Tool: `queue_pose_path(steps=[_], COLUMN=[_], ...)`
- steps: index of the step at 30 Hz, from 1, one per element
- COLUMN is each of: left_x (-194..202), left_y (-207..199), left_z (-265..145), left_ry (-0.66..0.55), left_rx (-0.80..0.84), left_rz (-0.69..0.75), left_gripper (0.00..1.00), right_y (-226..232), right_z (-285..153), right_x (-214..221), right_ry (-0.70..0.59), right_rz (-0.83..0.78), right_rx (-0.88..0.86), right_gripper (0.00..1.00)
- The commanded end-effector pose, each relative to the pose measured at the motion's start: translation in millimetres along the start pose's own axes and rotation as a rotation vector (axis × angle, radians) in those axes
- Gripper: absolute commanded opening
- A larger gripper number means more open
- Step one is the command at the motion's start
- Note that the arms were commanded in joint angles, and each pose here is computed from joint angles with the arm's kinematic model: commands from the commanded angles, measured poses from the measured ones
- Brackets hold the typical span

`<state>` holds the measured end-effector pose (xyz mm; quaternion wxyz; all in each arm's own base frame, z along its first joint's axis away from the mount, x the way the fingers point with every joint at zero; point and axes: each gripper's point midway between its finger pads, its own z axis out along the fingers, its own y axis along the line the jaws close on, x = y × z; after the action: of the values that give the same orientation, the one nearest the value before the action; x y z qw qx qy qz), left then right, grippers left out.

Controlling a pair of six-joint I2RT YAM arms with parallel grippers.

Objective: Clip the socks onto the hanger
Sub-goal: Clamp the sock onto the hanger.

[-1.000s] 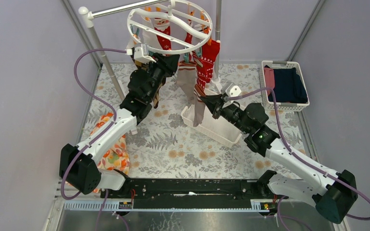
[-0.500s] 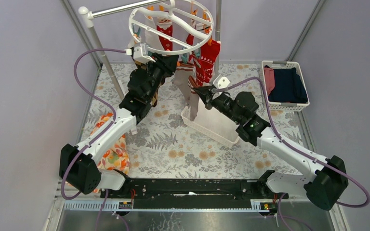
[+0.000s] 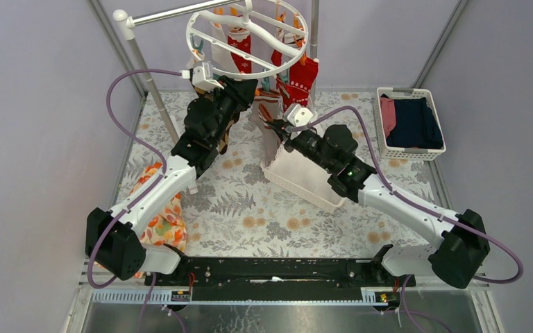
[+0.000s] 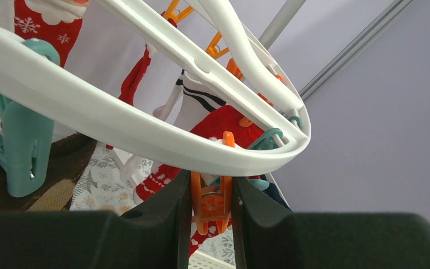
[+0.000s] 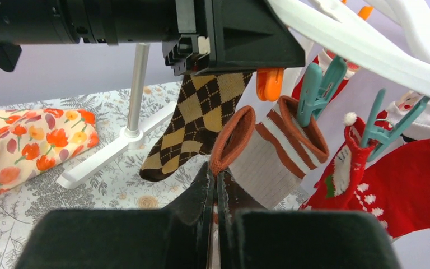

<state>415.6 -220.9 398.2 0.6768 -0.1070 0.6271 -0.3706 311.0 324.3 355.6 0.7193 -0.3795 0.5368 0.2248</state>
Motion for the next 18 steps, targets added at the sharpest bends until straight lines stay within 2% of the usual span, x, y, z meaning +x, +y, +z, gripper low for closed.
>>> queue_pose_path(steps=[1,18], left_x=[-25.7,-25.5], left_y=[-13.2,-15.9], left_z=[-3.9,-5.9], left_ry=[-0.053,-0.042], left_rx=[0.024,0.033], left_rz=[-0.015,-0.019], left_gripper=[0.26,0.25], right_y=[-13.5,-26.9], right_z=[9.7,31.3], right_x=[-26.0,-10.3], right_ry=[-0.056,0.016], right_rz=[-0.043,-0.085], right_rx=[0.065,0.142], right_gripper=[0.0,0.0])
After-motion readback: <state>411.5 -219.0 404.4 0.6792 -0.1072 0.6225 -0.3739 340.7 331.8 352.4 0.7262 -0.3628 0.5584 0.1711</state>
